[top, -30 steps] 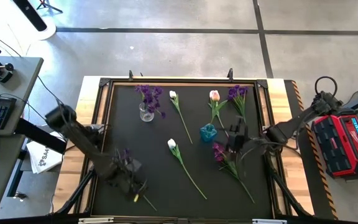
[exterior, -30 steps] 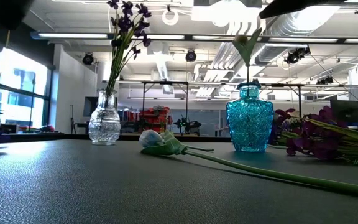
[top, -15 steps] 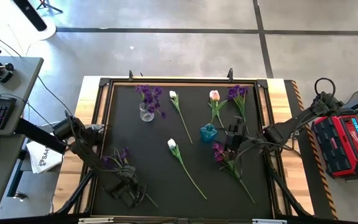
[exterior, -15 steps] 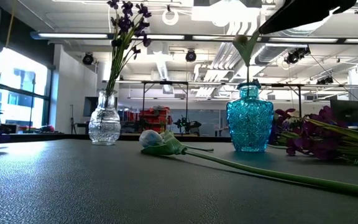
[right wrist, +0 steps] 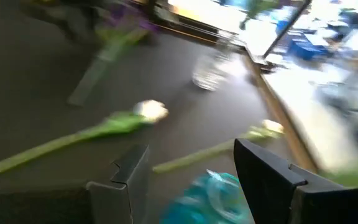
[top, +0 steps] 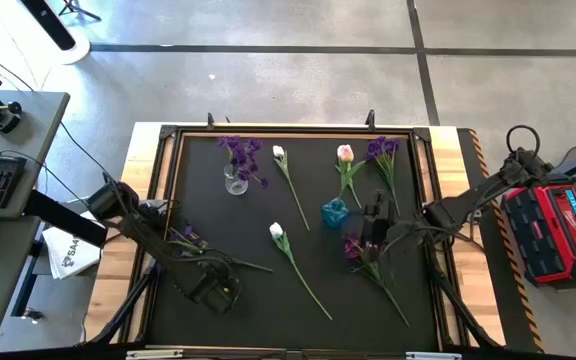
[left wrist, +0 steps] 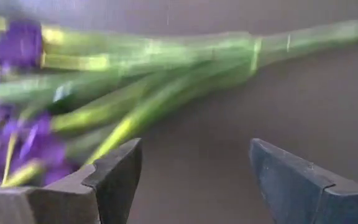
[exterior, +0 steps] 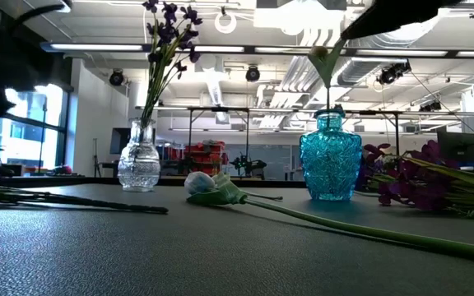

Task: Sort flowers into vase by color
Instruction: Put the bottom purple flowers into the transparent vase

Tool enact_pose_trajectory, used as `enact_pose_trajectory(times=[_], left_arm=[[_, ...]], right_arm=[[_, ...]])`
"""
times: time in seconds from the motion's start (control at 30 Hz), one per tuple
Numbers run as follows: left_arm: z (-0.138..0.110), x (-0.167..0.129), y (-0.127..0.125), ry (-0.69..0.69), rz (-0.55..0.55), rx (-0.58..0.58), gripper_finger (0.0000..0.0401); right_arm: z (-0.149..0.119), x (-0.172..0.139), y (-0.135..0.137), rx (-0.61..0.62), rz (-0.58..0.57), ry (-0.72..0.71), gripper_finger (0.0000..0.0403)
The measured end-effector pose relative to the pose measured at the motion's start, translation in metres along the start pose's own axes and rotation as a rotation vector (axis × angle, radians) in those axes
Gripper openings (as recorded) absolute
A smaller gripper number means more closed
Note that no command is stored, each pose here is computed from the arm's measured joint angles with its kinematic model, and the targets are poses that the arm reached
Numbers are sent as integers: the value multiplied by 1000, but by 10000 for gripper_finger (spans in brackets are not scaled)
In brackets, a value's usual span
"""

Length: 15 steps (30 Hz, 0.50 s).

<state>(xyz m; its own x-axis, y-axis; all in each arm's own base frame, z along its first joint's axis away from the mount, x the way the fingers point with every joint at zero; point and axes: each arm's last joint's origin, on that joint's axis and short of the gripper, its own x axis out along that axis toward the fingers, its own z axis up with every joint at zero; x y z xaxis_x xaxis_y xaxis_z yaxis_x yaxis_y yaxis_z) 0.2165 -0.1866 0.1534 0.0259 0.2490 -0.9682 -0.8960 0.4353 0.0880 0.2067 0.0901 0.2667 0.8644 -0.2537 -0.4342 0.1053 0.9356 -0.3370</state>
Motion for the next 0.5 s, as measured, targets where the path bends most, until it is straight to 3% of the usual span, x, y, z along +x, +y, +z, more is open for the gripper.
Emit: enact_pose_trajectory(times=[0.17,0.3,0.5], left_arm=[[-15,-19,9,119,-61,50,279],[-29,-30,15,150,-111,72,278],[-35,-20,15,51,-86,126,259]], right_arm=[[9,24,11,-13,280,-80,192],[3,56,25,-15,384,-63,192],[-5,99,44,116,457,-74,192]])
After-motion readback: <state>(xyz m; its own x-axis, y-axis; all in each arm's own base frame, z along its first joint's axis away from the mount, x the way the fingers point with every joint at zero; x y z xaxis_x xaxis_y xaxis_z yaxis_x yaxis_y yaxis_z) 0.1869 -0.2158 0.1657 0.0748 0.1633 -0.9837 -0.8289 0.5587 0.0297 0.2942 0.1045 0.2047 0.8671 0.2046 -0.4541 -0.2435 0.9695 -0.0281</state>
